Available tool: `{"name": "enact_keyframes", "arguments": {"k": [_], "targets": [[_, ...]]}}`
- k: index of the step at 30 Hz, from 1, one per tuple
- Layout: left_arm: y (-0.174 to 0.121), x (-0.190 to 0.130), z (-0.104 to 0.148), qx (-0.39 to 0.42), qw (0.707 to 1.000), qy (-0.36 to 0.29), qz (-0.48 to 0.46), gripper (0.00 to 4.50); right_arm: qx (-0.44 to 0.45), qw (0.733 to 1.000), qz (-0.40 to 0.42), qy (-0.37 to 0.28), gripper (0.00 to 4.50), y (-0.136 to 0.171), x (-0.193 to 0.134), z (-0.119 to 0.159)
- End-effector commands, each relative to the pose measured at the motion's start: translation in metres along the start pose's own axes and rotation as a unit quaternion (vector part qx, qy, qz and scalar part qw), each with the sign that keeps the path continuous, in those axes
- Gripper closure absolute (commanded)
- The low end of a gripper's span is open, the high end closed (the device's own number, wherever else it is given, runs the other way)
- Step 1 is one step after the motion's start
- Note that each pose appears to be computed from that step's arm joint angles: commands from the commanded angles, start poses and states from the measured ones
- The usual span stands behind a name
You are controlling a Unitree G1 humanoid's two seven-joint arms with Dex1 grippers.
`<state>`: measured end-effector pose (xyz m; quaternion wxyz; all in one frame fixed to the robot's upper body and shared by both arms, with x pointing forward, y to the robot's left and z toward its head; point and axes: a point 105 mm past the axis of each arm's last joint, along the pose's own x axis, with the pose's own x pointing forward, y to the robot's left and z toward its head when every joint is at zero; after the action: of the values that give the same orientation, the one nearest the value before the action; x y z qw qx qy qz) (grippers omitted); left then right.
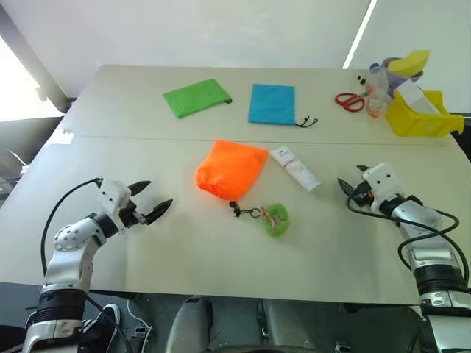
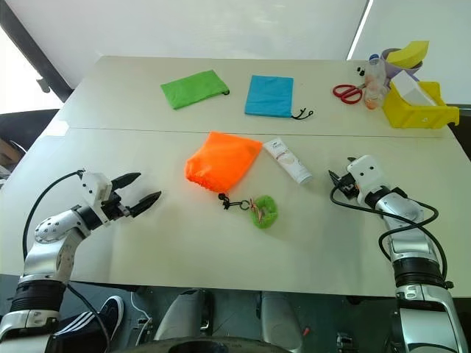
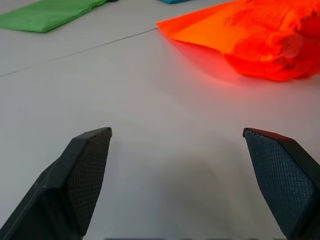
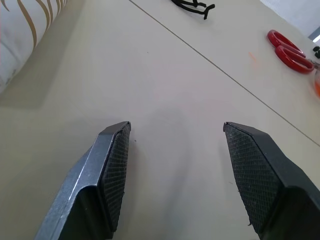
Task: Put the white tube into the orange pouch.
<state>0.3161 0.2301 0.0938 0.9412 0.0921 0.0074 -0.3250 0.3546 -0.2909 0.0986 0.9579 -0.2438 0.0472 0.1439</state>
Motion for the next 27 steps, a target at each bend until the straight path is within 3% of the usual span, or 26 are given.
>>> {"name": "enact_keyframes", "arguments": {"k": [1, 5, 11, 15, 22, 26, 27], "targets": [[-0.006, 0.012, 0.027, 0.037, 0.998, -0.045, -0.025, 0.00, 0.063, 0.994, 0.026, -0.085, 1.42, 0.001, -0.001, 0.041], [-0.032, 0.039, 0.048, 0.080, 0.990, -0.073, -0.085, 0.00, 0.095, 0.972, 0.148, -0.158, 1.42, 0.044, -0.008, 0.084], [-0.056, 0.074, 0.057, 0.113, 0.983, -0.080, -0.118, 0.00, 0.052, 0.961, 0.220, -0.160, 1.42, 0.090, -0.013, 0.104], [-0.064, 0.083, 0.045, 0.165, 0.978, -0.055, -0.117, 0.00, 0.061, 0.961, 0.208, -0.170, 1.42, 0.093, -0.012, 0.112], [-0.059, 0.085, 0.039, 0.168, 0.981, -0.041, -0.084, 0.00, 0.053, 0.968, 0.188, -0.157, 1.42, 0.084, -0.014, 0.105], [-0.051, 0.083, 0.040, 0.163, 0.984, -0.036, -0.066, 1.26, 0.052, 0.968, 0.187, -0.157, 1.36, 0.087, -0.012, 0.103], [-0.050, 0.082, 0.041, 0.159, 0.985, -0.037, -0.062, 1.87, 0.052, 0.969, 0.187, -0.156, 1.36, 0.088, -0.011, 0.103]]}}
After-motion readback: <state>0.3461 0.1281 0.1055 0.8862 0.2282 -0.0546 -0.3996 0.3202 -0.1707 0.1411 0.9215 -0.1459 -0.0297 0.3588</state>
